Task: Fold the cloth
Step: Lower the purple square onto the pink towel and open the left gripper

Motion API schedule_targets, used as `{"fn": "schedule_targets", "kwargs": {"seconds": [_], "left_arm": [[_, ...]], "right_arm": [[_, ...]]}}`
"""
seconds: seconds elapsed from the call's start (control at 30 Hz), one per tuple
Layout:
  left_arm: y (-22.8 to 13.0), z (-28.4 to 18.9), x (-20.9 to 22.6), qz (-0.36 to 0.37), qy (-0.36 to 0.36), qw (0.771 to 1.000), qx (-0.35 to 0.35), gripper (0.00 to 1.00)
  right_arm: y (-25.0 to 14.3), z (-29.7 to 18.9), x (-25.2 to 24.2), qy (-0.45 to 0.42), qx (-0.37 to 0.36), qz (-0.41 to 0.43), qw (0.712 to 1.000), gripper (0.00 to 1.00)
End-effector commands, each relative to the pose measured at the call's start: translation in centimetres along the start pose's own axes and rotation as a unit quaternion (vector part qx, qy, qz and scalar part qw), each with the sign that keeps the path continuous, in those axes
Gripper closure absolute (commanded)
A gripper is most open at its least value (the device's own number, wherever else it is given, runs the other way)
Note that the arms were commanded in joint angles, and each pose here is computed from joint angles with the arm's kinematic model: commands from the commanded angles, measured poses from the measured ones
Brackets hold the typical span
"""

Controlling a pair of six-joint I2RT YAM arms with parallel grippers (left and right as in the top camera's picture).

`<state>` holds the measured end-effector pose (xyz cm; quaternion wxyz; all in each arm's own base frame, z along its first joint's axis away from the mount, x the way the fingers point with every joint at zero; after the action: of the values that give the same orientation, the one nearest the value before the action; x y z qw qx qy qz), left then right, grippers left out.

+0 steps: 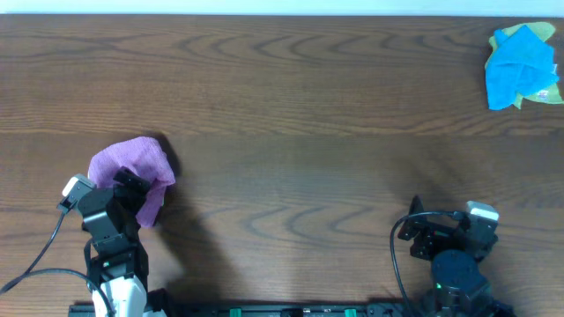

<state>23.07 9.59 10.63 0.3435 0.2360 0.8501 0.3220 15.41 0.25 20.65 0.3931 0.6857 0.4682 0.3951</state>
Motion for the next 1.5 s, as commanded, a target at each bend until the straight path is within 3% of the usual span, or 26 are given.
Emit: {"fn": "schedule_targets", "kwargs": {"seconds": [0.0, 0.8, 1.1, 1.47], "left_arm": [[0.0, -0.5, 0.2, -0.003, 0.001, 1.000, -0.005, 0.05], [1.3, -4.7, -1.2, -0.006, -0.049, 0.999, -0.015, 0.05], [4.1, -8.0, -6.4, 0.024, -0.177, 0.984, -0.003, 0.04], [6.4, -11.8, -11.3, 0.032, -0.319, 0.947, -0.007, 0.04]], "right_arm": [[0.0, 0.0, -0.3, -0.009, -0.005, 0.009, 1.000, 0.01], [0.0, 0.0, -0.3, -0.009, -0.005, 0.009, 1.000, 0.01], [0.0, 0.0, -0.3, -0.009, -0.005, 0.009, 1.000, 0.01], [0.0, 0.0, -0.3, -0.009, -0.005, 0.009, 1.000, 0.01]]}}
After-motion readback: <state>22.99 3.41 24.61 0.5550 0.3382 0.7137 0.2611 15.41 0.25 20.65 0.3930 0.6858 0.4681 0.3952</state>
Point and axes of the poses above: each gripper's point midway between its finger pads, its own z axis out along the fingers, its own x axis along the line the jaws close on, y = z × x, the point moved 4 cm from there along -z, back along the fingers, and after that the axes turned 2 degrees about z, right-handed, at the moved point
